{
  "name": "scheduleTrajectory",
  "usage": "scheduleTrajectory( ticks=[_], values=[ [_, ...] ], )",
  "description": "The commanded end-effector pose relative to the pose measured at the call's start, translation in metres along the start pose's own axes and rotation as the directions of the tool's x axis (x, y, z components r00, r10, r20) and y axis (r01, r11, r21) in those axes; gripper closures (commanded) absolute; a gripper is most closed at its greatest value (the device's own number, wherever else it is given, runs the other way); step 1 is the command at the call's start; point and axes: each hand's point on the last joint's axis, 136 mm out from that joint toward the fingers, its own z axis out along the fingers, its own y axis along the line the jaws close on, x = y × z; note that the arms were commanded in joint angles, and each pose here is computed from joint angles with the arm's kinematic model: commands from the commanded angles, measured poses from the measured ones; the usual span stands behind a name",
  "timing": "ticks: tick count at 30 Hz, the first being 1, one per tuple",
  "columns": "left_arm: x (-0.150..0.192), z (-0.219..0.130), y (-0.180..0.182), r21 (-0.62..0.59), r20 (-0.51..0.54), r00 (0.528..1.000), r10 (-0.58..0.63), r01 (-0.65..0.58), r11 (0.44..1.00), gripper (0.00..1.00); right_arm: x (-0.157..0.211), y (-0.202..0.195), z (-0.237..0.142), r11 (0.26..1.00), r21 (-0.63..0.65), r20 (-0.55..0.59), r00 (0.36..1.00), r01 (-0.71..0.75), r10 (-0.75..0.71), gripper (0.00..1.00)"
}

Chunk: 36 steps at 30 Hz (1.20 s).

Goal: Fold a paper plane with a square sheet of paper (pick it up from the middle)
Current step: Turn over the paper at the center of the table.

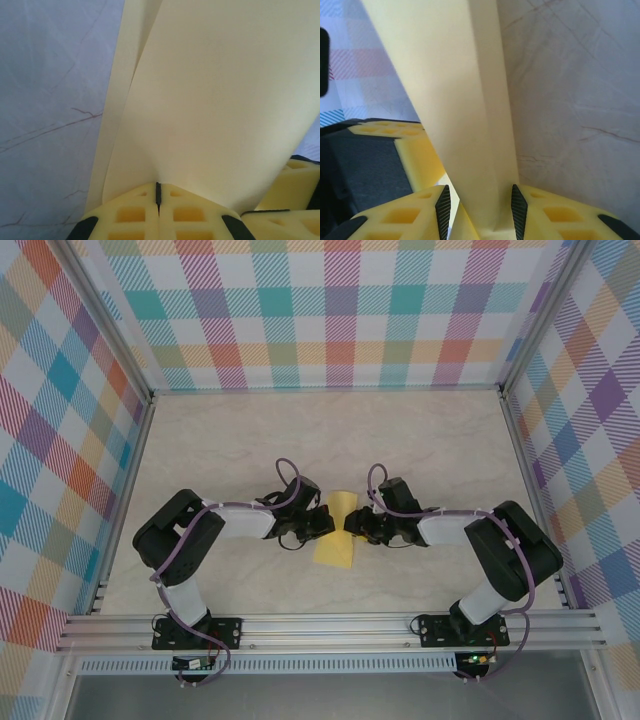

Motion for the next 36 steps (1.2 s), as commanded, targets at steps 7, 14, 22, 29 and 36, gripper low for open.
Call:
scheduleTrajectory(
  ticks=[7,14,22,29,36],
  values=[
    [0.004,-0.010,0.026,-0.107,0.035,0.999,-0.033,0.036,0.994,1.00,-0.001,-0.017,-0.004,0.995,0.094,0.033,0.999,-0.027,0.025,0.53],
    [0.008,-0.006,0.025,-0.091,0.017,0.999,-0.035,0.036,0.995,1.00,0.004,0.006,0.011,0.999,-0.032,-0.057,0.998,0.026,-0.028,0.57],
    [0.006,-0.010,0.025,-0.094,0.028,0.999,-0.038,0.040,0.995,0.99,0.020,0.010,0.010,0.994,-0.020,-0.125,0.986,0.107,-0.109,0.61],
    [0.004,-0.014,0.024,-0.091,0.042,0.998,-0.038,0.042,0.995,0.99,0.022,0.001,0.012,0.996,0.002,-0.123,0.988,0.095,-0.094,0.65],
    [0.002,-0.018,0.020,-0.083,0.051,0.998,-0.037,0.042,0.996,0.99,0.016,0.005,0.015,0.997,-0.006,-0.102,0.992,0.075,-0.075,0.71]
  ],
)
